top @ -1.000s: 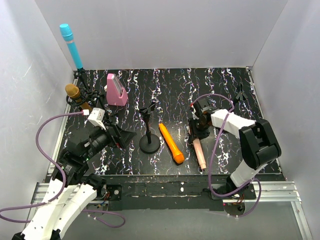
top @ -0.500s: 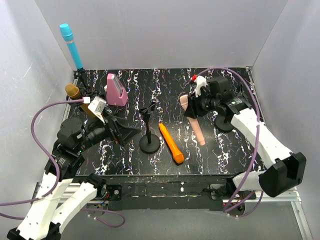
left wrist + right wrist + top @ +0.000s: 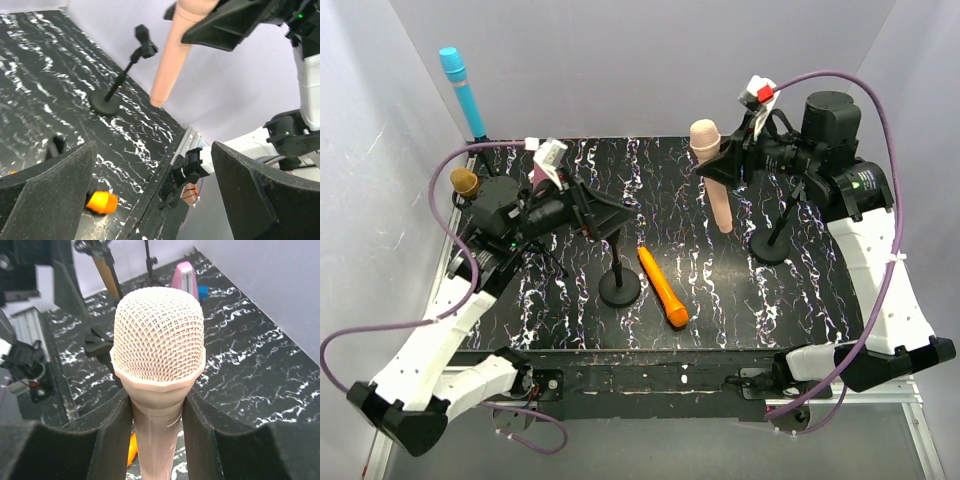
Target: Attach the microphones to the stand
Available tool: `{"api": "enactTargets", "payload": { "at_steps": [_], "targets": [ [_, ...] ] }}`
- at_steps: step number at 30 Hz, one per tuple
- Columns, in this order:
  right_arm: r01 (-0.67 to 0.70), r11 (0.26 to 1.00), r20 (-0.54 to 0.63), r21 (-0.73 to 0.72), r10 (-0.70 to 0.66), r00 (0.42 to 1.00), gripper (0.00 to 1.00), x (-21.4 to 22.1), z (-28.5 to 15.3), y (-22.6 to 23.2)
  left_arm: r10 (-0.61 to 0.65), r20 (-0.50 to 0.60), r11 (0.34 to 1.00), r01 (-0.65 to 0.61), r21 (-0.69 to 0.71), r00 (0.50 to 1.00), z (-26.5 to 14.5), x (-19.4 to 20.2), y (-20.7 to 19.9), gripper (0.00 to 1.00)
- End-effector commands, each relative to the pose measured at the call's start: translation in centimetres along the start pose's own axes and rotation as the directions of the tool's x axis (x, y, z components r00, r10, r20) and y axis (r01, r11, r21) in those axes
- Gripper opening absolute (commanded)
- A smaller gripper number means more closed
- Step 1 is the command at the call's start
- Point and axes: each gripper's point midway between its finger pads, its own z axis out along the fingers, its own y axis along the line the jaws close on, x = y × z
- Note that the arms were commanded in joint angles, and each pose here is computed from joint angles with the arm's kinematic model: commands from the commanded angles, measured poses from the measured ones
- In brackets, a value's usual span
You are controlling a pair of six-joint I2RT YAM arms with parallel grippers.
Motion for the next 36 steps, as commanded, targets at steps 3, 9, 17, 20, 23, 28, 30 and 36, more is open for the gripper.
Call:
{"api": "enactTargets", "payload": {
  "at_steps": [3, 9, 17, 20, 23, 28, 30, 36],
  "targets": [
    [-0.126, 0.986, 0.173, -0.106, 0.143, 0.974, 0.01, -6.0, -1.4, 2.2, 0.12, 0.054, 0.985, -0.126, 0.117, 0.991, 5.4, -0.5, -5.8, 0.98],
    [-0.217, 0.966, 0.253, -0.143, 0.248, 0.935, 0.01, -8.8, -2.7, 2.3, 0.192, 0.098, 0.974, -0.202, 0.105, 0.976, 11.0, 0.6, -7.9, 0.98],
    [-0.28, 0.949, 0.247, -0.143, 0.308, 0.919, 0.01, -7.3, -3.0, 2.5, 0.234, 0.126, 0.97, -0.24, 0.039, 0.964, 15.9, 1.2, -7.6, 0.93],
    [-0.288, 0.946, 0.249, -0.148, 0.318, 0.915, 0.01, -7.1, -3.3, 2.5, 0.254, 0.102, 0.967, -0.256, 0.011, 0.962, 16.5, 1.6, -7.3, 0.69],
    [-0.297, 0.942, 0.243, -0.156, 0.328, 0.913, 0.01, -6.7, -3.4, 2.5, 0.268, 0.091, 0.963, -0.263, -0.057, 0.959, 16.5, 1.4, -6.1, 0.42],
    [-0.306, 0.937, 0.222, -0.166, 0.338, 0.914, 0.01, -5.6, -3.2, 2.4, 0.3, 0.042, 0.954, -0.298, -0.043, 0.953, 15.9, 2.1, -6.2, 0.06],
    [-0.299, 0.936, 0.203, -0.187, 0.334, 0.92, 0.07, -5.1, -3.1, 2.7, 0.333, 0.012, 0.943, -0.333, -0.004, 0.943, 15.7, 2.4, -6.7, 0.01],
    [-0.272, 0.92, 0.135, -0.284, 0.319, 0.938, 0.53, -3.7, -3.0, 4.1, 0.416, -0.08, 0.908, -0.41, 0.083, 0.906, 15.4, 3.6, -7.6, 0.0]
  ]
}}
